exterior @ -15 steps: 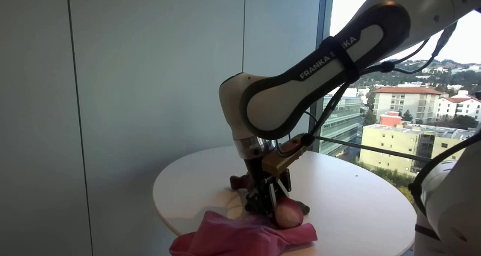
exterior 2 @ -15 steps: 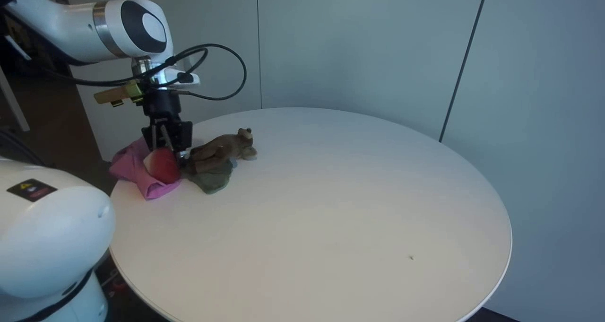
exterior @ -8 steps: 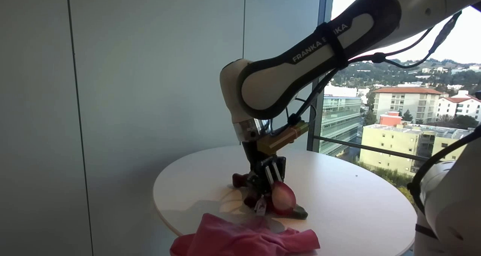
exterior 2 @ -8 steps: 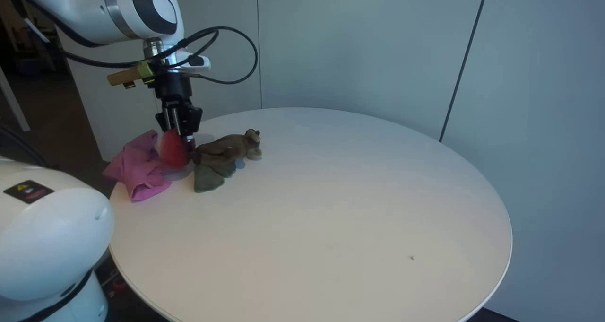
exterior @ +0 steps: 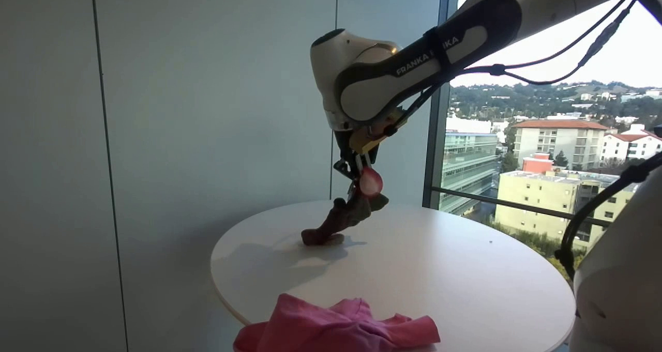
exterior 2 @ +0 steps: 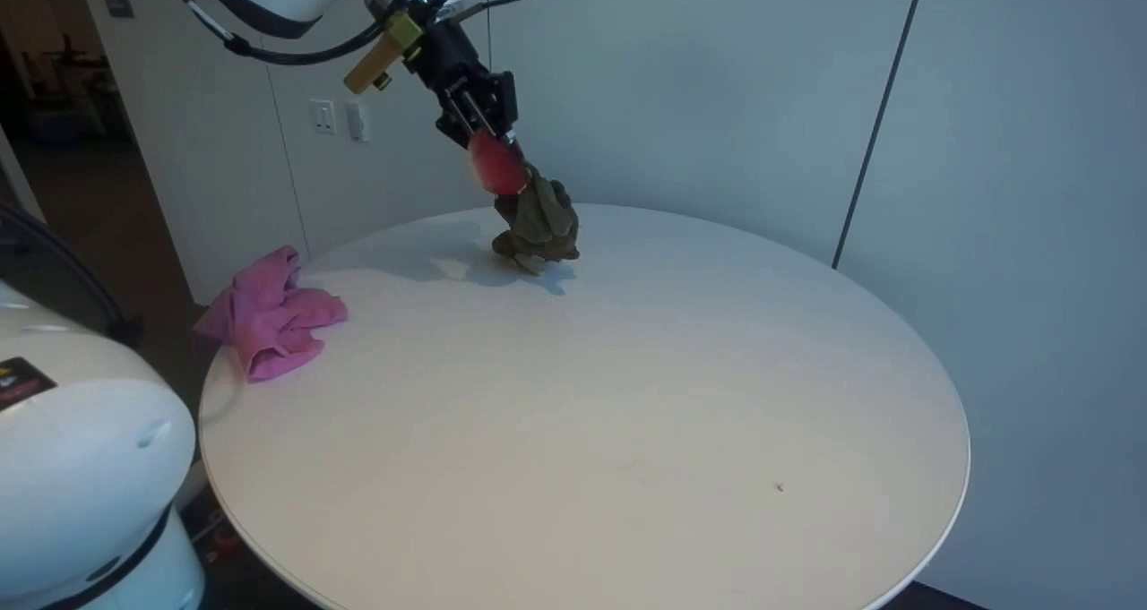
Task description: Move the turnip plush toy, the moose toy and the pink shirt to the right
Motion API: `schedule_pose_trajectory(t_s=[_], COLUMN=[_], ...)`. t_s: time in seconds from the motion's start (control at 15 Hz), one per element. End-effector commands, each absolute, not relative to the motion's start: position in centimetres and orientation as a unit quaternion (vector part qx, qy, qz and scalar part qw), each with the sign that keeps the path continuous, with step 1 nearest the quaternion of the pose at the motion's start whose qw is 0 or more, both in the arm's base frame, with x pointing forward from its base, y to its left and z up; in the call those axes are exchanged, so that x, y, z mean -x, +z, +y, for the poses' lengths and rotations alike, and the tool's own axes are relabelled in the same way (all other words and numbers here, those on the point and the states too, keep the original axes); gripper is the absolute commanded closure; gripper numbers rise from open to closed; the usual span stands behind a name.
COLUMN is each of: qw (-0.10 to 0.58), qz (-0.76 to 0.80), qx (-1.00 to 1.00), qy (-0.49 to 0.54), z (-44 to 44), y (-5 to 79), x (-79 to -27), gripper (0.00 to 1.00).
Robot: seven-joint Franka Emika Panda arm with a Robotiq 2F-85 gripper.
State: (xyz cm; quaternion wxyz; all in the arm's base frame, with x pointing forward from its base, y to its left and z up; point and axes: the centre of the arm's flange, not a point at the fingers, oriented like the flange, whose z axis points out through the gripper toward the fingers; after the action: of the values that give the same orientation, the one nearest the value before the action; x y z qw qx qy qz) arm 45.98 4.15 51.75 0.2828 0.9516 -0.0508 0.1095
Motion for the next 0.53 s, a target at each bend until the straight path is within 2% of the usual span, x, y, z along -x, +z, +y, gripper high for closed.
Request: schedule_pose_trajectory(t_s=[0.0,0.27,0.47], qw=[0.35,0.445,0.496], qz=[-0.069,-0.066,-0.126], qx=[-0.918,-0.868,-0.833], qy=[0.174,0.213,0.212], z=[2.1,0.4,-2.5], y=[49.9,46.0,44.6], x=[-49.0,-49.2,-49.0], gripper=[0.93,0.93,0.94])
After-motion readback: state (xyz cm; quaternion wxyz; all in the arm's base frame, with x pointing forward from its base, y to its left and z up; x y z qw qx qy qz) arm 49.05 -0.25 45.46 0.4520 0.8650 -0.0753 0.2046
